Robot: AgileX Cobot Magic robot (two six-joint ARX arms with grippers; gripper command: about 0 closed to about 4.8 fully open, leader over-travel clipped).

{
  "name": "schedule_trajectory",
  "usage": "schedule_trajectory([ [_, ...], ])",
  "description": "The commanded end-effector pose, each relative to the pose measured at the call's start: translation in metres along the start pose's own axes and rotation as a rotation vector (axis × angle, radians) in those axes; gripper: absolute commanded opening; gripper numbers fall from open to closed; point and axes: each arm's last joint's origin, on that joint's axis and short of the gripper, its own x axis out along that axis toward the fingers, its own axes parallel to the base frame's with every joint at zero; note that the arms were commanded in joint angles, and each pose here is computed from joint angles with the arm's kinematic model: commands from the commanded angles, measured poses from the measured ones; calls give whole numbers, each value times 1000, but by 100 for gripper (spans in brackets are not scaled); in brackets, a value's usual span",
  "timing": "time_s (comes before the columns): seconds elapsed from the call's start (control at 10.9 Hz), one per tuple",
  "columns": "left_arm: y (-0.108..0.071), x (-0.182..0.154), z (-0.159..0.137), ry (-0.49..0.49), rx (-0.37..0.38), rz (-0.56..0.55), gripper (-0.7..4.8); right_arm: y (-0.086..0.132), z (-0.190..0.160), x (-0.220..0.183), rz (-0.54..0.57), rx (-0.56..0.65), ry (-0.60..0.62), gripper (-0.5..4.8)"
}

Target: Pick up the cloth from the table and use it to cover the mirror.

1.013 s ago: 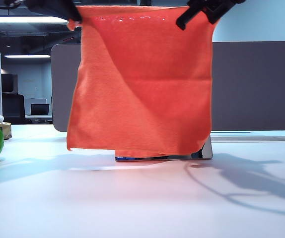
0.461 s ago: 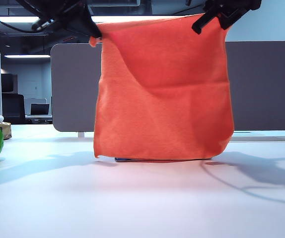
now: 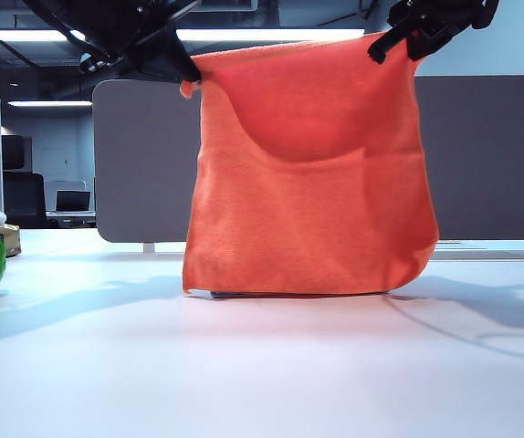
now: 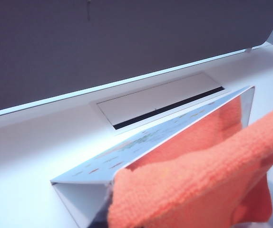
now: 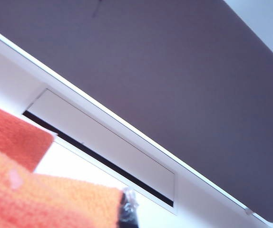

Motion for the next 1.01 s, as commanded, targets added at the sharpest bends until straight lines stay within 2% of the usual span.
schedule_trajectory([
  [0.09,0,1,6,-57,13,7,-6,-7,1,2,37,-5,-48,-2],
  [0.37,1,3,7,-77,20,27,-6,-17,-8,10,41,0,-32,-2],
  [0.83,3,3,7,-79,18,96,-6,-31,-22,20,152,9,-64,-2],
  [1.01,5,6,4,-66,14,109,-6,-30,-24,23,174,8,-72,-2],
])
